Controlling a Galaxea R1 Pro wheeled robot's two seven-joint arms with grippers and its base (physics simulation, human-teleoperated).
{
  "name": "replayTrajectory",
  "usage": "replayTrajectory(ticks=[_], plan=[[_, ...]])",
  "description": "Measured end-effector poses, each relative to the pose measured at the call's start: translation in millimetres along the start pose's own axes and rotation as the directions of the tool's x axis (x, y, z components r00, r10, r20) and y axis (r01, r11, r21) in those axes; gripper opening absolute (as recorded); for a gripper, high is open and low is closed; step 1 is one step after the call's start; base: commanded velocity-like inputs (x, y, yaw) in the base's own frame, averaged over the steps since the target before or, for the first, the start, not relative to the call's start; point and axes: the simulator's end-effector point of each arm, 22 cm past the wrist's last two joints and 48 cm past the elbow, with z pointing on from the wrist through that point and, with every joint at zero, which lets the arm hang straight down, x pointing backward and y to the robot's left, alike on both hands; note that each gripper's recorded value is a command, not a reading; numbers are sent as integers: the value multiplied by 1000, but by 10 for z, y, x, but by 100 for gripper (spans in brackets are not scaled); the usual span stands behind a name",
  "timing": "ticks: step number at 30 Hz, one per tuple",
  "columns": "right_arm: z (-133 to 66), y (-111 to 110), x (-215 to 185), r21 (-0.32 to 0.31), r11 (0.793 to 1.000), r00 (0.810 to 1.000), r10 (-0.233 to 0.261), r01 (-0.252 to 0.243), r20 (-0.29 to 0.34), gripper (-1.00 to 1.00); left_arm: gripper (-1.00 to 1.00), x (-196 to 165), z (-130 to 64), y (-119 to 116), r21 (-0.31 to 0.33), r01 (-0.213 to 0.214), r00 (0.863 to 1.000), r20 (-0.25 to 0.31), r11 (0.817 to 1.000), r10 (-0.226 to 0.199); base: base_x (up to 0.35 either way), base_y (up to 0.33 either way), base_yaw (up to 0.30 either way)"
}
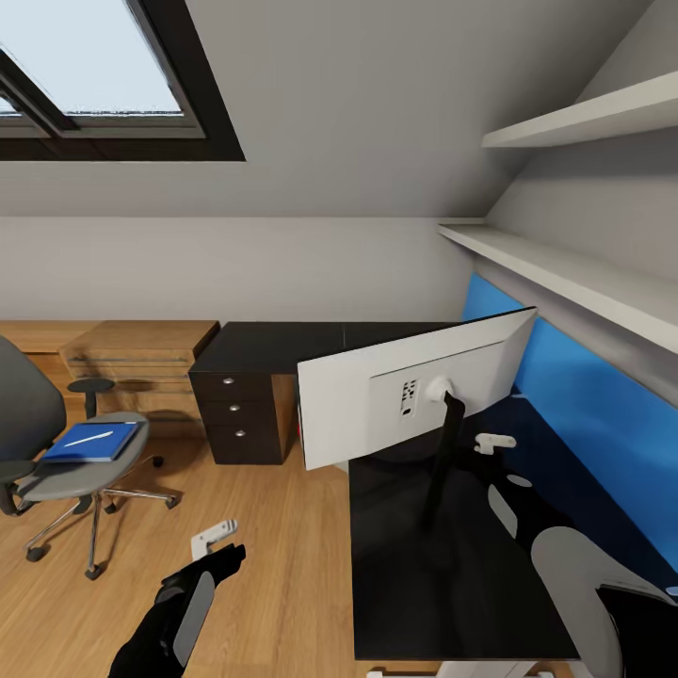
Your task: In the bedroom, organize the workspace by keeping the computer under the desk, ensuring the monitor is on the desk, placing the keyboard on the desk next to the monitor, placing the mouse on the desk next to the keyboard, moving the folder from the swivel chair onto the desk next to the mouse, stacking the notebook on top of the folder with the pen on top of the notebook, and positioning the swivel chair next to the desk.
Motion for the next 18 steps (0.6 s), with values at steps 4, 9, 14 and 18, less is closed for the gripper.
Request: replayTrajectory(ticks=[4,9,14,18], plan=[[1,10,-2,-2,1000,1000,0,0,1,100,100,-13,-3,-1,0,0,1000,3,1000,0,0,0,0],[8,2,-1,-1,1000,1000,-1,1,1,100,100,-12,4,-6,0,1,1000,3,1000,-1,0,0,0],[40,-1,19,-1,1000,1000,-2,2,1,100,100,-9,39,-21,2,2,1000,4,1000,-2,0,0,0],[45,-1,21,-1,1000,1000,-2,2,2,100,100,-8,46,-22,2,2,1000,4,1000,-2,0,0,0]])
